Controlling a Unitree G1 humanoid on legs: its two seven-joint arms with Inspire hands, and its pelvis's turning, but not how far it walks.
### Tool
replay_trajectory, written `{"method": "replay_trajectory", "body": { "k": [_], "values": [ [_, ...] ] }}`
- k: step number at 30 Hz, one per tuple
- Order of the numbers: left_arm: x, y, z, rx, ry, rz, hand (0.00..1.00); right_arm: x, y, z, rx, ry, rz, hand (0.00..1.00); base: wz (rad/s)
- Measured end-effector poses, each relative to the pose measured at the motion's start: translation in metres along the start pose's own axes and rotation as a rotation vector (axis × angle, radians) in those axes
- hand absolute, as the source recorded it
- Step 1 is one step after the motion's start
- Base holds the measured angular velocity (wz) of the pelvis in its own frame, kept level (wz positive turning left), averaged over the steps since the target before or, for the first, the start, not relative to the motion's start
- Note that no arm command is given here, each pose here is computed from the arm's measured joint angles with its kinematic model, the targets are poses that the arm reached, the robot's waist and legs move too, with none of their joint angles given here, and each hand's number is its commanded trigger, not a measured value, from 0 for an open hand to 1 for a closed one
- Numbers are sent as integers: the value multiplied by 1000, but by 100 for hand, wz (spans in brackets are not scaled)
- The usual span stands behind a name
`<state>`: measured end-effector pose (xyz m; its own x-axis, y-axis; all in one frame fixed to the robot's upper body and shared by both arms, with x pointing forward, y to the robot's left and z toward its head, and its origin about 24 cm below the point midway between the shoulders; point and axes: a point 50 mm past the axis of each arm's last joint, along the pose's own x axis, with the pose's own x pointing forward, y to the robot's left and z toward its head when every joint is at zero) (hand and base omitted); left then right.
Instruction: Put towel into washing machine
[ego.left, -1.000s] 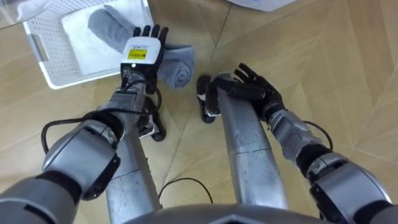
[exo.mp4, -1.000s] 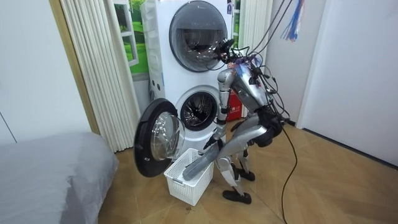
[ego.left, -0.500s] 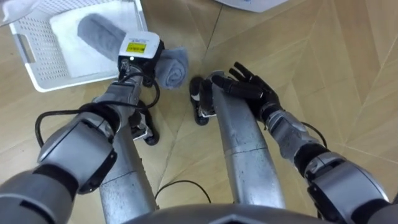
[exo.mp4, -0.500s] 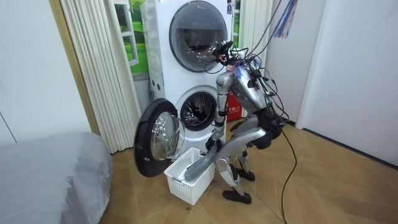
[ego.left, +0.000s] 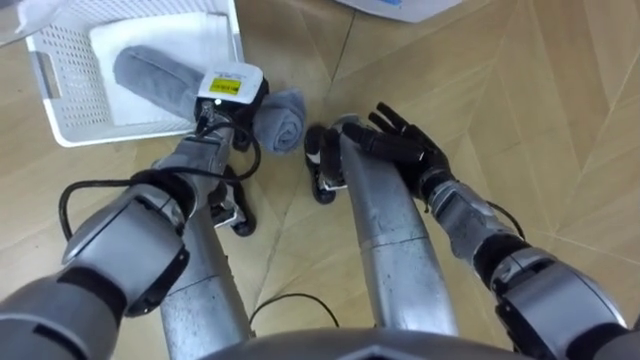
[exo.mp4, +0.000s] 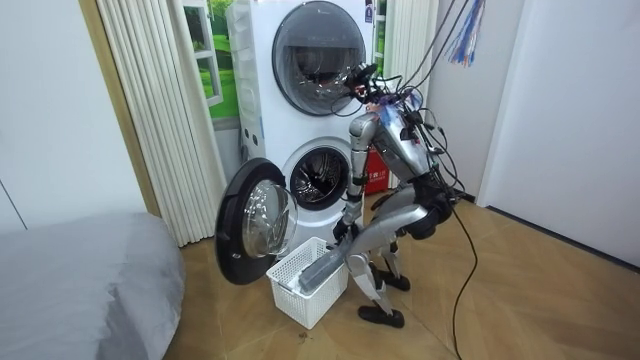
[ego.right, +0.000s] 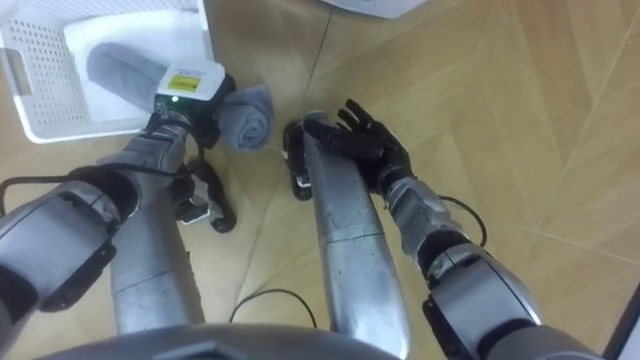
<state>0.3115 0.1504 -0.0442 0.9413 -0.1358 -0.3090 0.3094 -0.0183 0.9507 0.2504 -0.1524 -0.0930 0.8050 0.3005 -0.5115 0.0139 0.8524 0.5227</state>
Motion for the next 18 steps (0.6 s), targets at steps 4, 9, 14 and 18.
{"method": "replay_trajectory", "body": {
  "k": [4,9,14,18],
  "values": [
    [-11,-19,1,-94,7,-19,100,-9,-11,-16,1,34,-62,0,0],
    [-20,-28,1,-217,-6,30,100,-22,-30,-31,-95,111,-155,0,5],
    [-23,-16,-22,-390,86,162,100,-34,-47,-37,-266,197,-210,0,16],
    [-22,-5,-27,-619,172,270,100,-34,-50,-33,-331,215,-205,0,10]
  ]
}}
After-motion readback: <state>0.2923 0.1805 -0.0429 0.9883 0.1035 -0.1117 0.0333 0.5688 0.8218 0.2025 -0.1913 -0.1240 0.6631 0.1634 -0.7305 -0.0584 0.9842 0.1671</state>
